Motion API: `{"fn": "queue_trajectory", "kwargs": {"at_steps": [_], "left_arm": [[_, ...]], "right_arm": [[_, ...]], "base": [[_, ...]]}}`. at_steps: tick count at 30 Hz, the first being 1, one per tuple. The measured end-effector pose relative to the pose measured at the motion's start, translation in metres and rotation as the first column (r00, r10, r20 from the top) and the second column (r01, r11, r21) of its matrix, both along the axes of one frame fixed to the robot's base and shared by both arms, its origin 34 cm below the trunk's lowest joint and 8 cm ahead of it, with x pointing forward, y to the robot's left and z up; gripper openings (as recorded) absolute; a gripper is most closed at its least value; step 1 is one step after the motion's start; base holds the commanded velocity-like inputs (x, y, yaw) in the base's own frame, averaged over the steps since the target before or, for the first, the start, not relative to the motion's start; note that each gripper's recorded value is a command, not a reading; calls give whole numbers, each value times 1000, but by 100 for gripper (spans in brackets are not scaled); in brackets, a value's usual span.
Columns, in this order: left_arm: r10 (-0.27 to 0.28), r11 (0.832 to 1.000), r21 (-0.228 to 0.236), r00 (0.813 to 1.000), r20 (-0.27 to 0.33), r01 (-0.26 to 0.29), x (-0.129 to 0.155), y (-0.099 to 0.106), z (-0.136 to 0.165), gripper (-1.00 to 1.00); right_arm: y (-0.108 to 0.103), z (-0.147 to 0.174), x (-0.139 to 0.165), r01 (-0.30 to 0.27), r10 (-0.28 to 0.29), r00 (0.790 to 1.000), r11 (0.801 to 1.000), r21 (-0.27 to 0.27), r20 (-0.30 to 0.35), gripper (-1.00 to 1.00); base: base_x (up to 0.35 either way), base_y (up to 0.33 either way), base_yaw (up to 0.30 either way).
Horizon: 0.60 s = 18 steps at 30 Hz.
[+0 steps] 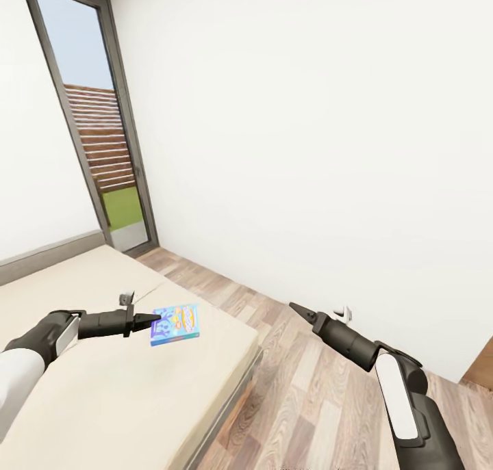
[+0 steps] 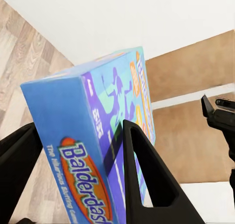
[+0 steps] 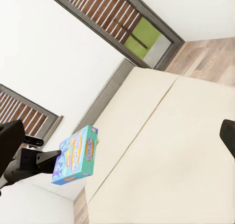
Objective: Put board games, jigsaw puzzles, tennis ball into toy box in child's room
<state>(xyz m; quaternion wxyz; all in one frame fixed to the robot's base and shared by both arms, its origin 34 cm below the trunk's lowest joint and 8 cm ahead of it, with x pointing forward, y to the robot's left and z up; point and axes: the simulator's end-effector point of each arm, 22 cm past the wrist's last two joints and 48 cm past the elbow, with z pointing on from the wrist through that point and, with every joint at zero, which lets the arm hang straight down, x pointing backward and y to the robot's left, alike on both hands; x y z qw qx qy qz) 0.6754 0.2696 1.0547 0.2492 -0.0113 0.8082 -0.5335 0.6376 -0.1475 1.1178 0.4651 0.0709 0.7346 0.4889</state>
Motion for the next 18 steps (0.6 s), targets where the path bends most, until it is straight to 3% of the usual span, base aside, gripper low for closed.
{"fn": "queue_trajectory", "kwargs": {"at_steps": [18], "left_arm": [[1, 1000, 2, 1000, -1, -1, 0, 0, -1, -100]], "right_arm": [[0, -1, 0, 2, -2, 1000, 1000, -1, -3, 100]], "base": [[0, 0, -278]]}}
